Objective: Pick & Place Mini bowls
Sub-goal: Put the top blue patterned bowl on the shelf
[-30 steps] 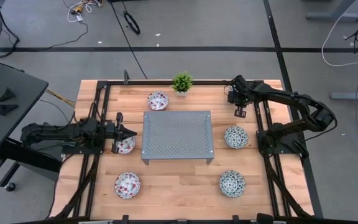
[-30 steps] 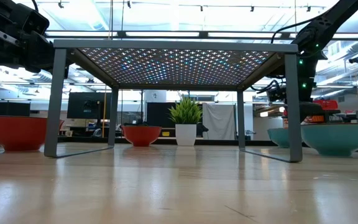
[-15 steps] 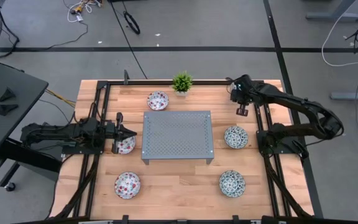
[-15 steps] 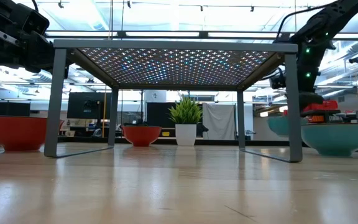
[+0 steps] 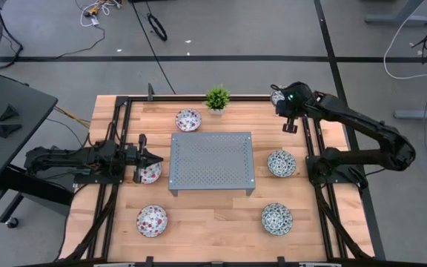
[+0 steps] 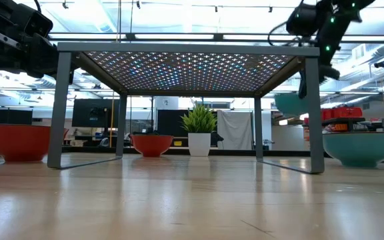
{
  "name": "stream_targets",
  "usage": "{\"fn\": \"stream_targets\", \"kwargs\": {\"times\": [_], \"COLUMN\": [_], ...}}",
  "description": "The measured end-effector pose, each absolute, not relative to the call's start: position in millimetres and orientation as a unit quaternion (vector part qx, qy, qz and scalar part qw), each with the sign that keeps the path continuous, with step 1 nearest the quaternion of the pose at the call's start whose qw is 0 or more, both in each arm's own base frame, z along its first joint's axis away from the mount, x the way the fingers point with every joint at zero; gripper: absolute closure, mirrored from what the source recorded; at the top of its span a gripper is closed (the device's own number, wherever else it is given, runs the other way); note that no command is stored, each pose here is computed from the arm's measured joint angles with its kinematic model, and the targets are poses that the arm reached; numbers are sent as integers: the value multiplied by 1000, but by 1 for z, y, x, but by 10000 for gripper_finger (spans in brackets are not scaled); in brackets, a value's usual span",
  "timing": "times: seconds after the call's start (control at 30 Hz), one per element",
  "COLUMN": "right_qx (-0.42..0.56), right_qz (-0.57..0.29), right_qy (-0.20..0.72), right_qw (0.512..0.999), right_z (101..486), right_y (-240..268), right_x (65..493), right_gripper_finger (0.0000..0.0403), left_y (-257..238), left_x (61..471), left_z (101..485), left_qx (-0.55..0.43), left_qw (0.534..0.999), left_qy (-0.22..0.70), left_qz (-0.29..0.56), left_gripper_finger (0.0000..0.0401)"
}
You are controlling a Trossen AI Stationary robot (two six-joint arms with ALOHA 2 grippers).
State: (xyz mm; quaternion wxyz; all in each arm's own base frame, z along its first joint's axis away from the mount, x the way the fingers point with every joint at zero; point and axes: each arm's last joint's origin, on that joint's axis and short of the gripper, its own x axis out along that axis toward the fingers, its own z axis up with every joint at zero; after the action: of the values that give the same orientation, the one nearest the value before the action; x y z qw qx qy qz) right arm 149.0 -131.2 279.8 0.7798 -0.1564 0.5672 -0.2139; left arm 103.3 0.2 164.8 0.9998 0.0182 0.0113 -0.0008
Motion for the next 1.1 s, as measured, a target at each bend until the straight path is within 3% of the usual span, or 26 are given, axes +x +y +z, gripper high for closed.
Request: {"fn": "stream_targets", "kwargs": {"times": [0.5, 1.1], "right_qx": [-249, -397], "right_qz": [-119, 71], "right_qy": [511, 436], "right_qw": [814, 805], "right_z": [329, 342], "right_y": [-86, -9], "right_x": [176, 196], "right_gripper_finger": [403, 403], "left_y": [0, 0], "left_x": [103, 103], "left_z": [165, 165], "left_qx": [18, 18], "left_qw": [1000, 1000], "left_qy": [11, 11], "left_qz": [0, -1], "left_gripper_finger": [383, 383]}}
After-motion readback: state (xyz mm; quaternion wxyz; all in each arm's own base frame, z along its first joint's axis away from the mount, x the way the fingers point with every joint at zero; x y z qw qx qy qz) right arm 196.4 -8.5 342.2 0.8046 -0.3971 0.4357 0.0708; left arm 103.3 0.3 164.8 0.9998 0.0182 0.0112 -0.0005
